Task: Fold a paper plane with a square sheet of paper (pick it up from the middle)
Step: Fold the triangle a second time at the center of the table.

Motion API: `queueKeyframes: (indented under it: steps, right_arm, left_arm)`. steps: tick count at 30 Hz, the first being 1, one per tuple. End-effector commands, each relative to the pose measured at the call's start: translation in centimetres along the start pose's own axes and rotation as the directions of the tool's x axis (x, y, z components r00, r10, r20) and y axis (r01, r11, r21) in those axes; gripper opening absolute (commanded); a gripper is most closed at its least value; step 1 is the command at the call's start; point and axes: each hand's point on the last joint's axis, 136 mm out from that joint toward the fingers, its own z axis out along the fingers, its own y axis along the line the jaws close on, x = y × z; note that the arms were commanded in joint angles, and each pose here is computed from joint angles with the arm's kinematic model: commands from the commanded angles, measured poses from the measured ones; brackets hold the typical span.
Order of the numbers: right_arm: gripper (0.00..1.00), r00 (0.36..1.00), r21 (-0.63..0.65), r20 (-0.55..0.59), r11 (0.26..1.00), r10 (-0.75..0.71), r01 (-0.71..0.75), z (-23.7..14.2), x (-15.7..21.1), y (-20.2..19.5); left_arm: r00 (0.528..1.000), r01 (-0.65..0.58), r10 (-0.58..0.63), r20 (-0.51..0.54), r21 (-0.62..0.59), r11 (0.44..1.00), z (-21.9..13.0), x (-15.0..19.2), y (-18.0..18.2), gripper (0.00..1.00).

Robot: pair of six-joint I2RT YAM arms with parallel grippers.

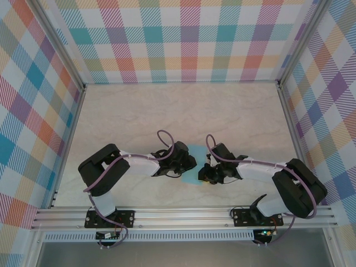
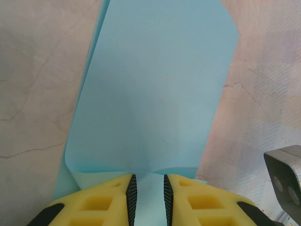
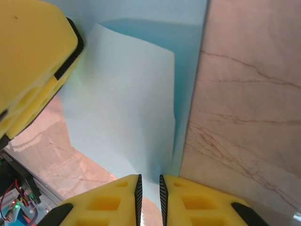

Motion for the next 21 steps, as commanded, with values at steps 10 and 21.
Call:
queueKeyframes:
  steps: [10, 21]
  right_arm:
    - [0.21, 0.997, -0.075, 0.072, 0.996, -0.033, 0.038, -2.7, -1.7, 4.3]
    - [0.2, 0.999, -0.06, -0.045, 0.998, -0.005, 0.003, 0.6, -0.5, 2.5]
  left_arm:
    - [0.999, -0.017, 0.012, -0.051, -0.101, 0.995, 0.7, 1.6, 2.6, 0.26]
    - [0.998, -0.018, 0.013, -0.055, -0.098, 0.995, 0.7, 1.6, 2.5, 0.26]
